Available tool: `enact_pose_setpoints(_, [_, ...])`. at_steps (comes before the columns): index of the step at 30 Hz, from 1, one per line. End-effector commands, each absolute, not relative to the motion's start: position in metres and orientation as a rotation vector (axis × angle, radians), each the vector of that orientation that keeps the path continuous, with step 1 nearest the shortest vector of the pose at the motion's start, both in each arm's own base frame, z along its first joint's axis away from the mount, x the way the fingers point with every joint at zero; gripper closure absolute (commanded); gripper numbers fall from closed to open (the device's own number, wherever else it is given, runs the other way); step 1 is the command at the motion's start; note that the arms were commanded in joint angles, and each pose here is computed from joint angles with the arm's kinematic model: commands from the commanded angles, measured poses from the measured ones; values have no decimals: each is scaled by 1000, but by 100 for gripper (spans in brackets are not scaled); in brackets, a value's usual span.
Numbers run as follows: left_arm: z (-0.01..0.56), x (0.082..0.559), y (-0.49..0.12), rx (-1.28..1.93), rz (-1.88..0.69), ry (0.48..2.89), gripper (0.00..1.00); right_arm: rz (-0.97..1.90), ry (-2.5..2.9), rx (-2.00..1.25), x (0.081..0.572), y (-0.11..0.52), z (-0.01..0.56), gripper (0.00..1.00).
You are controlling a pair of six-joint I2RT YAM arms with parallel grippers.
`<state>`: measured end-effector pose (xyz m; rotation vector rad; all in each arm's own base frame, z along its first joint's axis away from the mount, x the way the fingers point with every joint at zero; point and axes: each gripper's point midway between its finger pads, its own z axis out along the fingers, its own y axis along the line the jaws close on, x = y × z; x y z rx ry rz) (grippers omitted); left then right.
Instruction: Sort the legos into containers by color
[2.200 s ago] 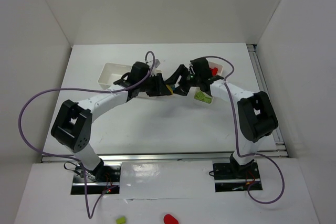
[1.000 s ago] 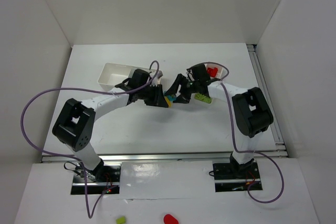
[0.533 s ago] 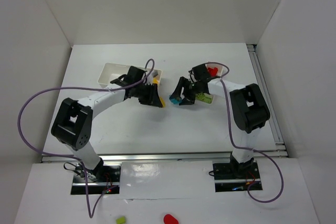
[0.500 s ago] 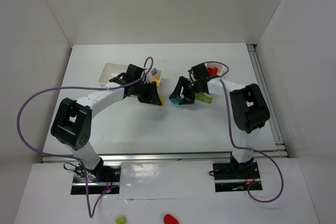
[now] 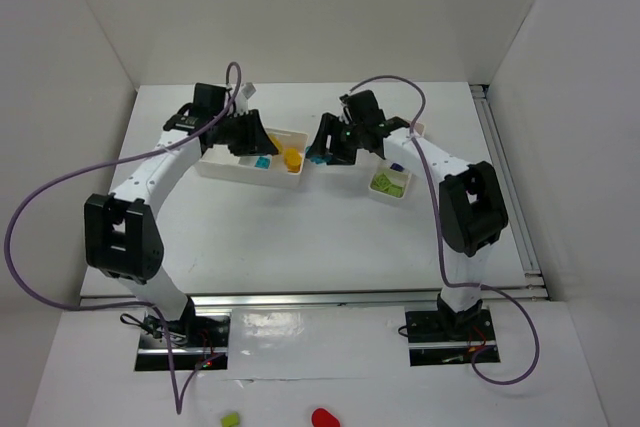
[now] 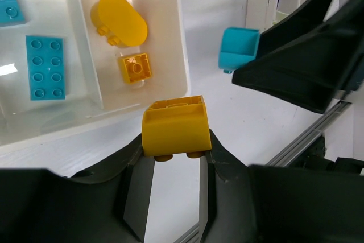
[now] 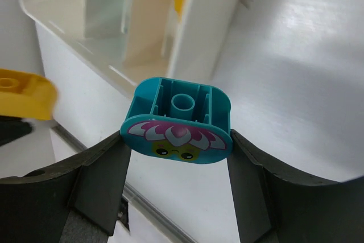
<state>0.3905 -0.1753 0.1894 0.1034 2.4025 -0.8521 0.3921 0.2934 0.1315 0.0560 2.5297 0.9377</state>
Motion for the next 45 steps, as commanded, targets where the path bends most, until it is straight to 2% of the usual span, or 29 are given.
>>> enact_pose_setpoints(1, [195, 398, -182, 131, -924, 2403, 100, 890, 2443, 14, 413, 302, 159, 66])
enact_pose_setpoints(8, [165, 421, -197, 31, -902, 2474, 100, 866, 2405, 25, 418, 299, 174, 66])
enact_pose_setpoints(9, [155, 430, -197, -7, -886, 2490, 98, 871, 2393, 23, 418, 298, 180, 66])
enact_pose_setpoints(10, [157, 436, -202, 4, -876, 2480, 87, 853, 2388, 28, 422, 293, 179, 66])
enact_pose_setpoints(11, [152, 438, -200, -7, -859, 2497, 60, 857, 2377, 26, 421, 293, 184, 66])
enact_pose_setpoints(12, [153, 440, -205, 6, -863, 2495, 46, 851, 2364, 29, 421, 291, 189, 66])
enact_pose_setpoints(16, [166, 445, -209, 46, -845, 2480, 6, 836, 2360, 21, 418, 287, 195, 66])
enact_pose_setpoints(17, [177, 444, -209, 51, -846, 2463, 4, 824, 2358, 28, 419, 286, 195, 66])
enact_pose_setpoints(19, [192, 442, -204, 70, -809, 2451, 4, 818, 2347, 6, 419, 290, 198, 66])
enact_pose_setpoints(23, [235, 441, -157, -30, -650, 2391, 13, 835, 2293, -97, 425, 320, 215, 66])
enact_pose_setpoints(26, [268, 438, -90, -218, -490, 2309, 13, 836, 2310, -192, 426, 352, 204, 66])
enact_pose_setpoints(27, [271, 434, -74, -272, -467, 2299, 13, 852, 2268, -218, 432, 363, 220, 66])
enact_pose_setpoints(28, [284, 427, -47, -348, -441, 2258, 13, 847, 2283, -257, 434, 377, 205, 66])
enact_pose_setpoints(31, [290, 413, -8, -510, -405, 2210, 13, 894, 2247, -316, 441, 405, 214, 66])
enact_pose_setpoints(32, [291, 403, -3, -548, -408, 2198, 13, 903, 2277, -327, 446, 413, 194, 66])
enact_pose_setpoints(34, [292, 398, 7, -583, -417, 2170, 12, 933, 2242, -347, 454, 428, 198, 66])
enact_pose_setpoints(35, [290, 394, 7, -583, -438, 2175, 12, 945, 2260, -365, 454, 438, 181, 65])
enact_pose_setpoints(36, [287, 391, 5, -579, -448, 2177, 12, 967, 2223, -373, 460, 445, 188, 62])
enact_pose_setpoints(37, [287, 391, 9, -592, -442, 2173, 12, 969, 2218, -373, 464, 448, 187, 41])
enact_pose_setpoints(38, [283, 390, 10, -600, -453, 2182, 12, 975, 2229, -379, 467, 452, 175, 28])
enact_pose_setpoints(41, [278, 387, 8, -601, -467, 2200, 12, 946, 2194, -390, 475, 452, 194, 5])
enact_pose_setpoints(44, [278, 387, 11, -611, -462, 2197, 12, 857, 2181, -328, 483, 425, 210, 0])
enact_pose_setpoints(45, [278, 387, 11, -611, -462, 2197, 12, 819, 2124, -282, 486, 409, 242, 0])
